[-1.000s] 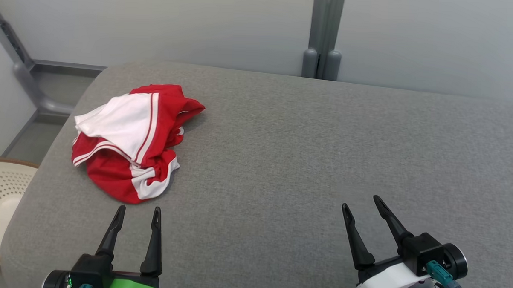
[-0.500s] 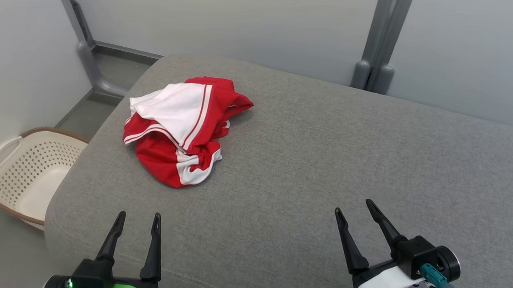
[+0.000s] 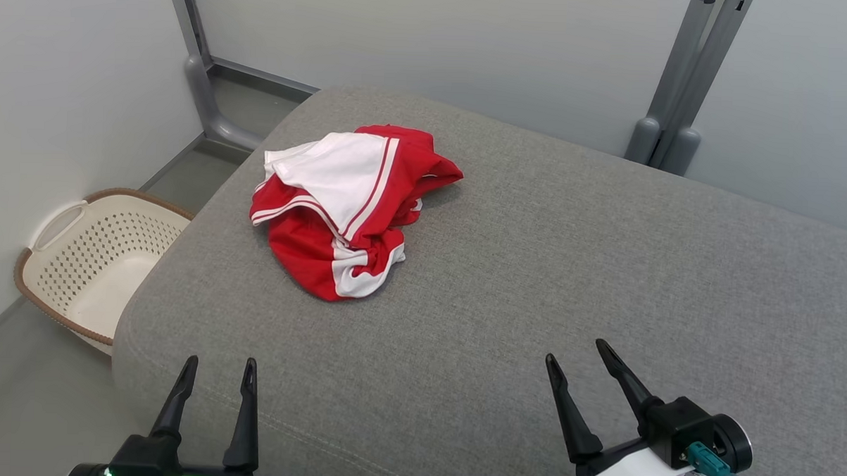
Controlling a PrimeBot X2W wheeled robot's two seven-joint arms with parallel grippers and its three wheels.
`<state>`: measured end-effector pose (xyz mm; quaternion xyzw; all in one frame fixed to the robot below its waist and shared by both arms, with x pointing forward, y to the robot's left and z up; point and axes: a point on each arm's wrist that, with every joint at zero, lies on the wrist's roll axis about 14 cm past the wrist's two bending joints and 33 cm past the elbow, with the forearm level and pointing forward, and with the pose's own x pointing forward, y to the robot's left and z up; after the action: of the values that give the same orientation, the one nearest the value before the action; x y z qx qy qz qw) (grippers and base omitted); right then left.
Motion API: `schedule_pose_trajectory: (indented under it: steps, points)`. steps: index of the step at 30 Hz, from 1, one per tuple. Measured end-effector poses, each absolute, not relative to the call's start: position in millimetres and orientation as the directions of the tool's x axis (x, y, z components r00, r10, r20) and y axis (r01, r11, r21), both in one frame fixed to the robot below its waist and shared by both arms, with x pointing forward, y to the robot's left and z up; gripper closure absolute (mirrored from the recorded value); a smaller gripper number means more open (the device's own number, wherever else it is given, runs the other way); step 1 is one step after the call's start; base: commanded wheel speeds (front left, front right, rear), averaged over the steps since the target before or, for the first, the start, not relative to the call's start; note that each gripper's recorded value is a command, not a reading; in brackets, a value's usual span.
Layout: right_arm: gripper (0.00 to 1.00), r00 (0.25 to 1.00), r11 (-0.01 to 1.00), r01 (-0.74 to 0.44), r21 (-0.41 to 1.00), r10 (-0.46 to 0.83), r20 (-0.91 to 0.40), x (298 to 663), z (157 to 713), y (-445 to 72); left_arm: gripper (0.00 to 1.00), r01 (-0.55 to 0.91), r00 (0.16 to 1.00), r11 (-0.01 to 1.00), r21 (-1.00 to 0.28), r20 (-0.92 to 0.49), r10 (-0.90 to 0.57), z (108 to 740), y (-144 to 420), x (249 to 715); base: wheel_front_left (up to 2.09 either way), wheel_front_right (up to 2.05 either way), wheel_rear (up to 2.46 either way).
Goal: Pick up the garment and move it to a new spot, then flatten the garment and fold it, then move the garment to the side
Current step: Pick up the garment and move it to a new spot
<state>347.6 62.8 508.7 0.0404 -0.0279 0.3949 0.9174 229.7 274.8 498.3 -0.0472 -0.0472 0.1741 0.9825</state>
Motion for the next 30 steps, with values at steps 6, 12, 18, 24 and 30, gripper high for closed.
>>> schedule_pose_trajectory:
  steps: [6,12,18,24,30]
  points:
    - [0.0,0.679,0.677,-0.734,0.058,0.73,0.075,348.2,505.2,66.3,0.0,-0.351,0.931,0.931,-0.103,0.07,0.359,497.6,277.0,228.6,0.0,0.0,0.0]
    - [0.0,0.685,0.682,-0.729,0.055,0.726,0.06,353.6,498.4,64.7,0.0,-0.364,0.926,0.925,-0.11,0.058,0.372,496.4,278.7,231.4,0.0,0.0,0.0]
    - [0.0,0.689,0.687,-0.725,0.04,0.724,0.049,368.7,489.8,65.9,0.0,-0.369,0.924,0.922,-0.12,0.062,0.377,503.1,280.7,250.7,0.0,0.0,0.0]
    - [0.0,0.698,0.697,-0.716,0.025,0.716,0.031,389.9,476.7,59.2,0.0,-0.364,0.927,0.925,-0.108,0.053,0.371,505.0,281.5,280.4,0.0,0.0,0.0]
    - [0.0,0.714,0.713,-0.701,0.021,0.701,0.009,410.5,460.4,47.6,0.0,-0.324,0.938,0.945,-0.042,0.118,0.327,527.9,287.2,327.2,0.0,0.0,0.0]
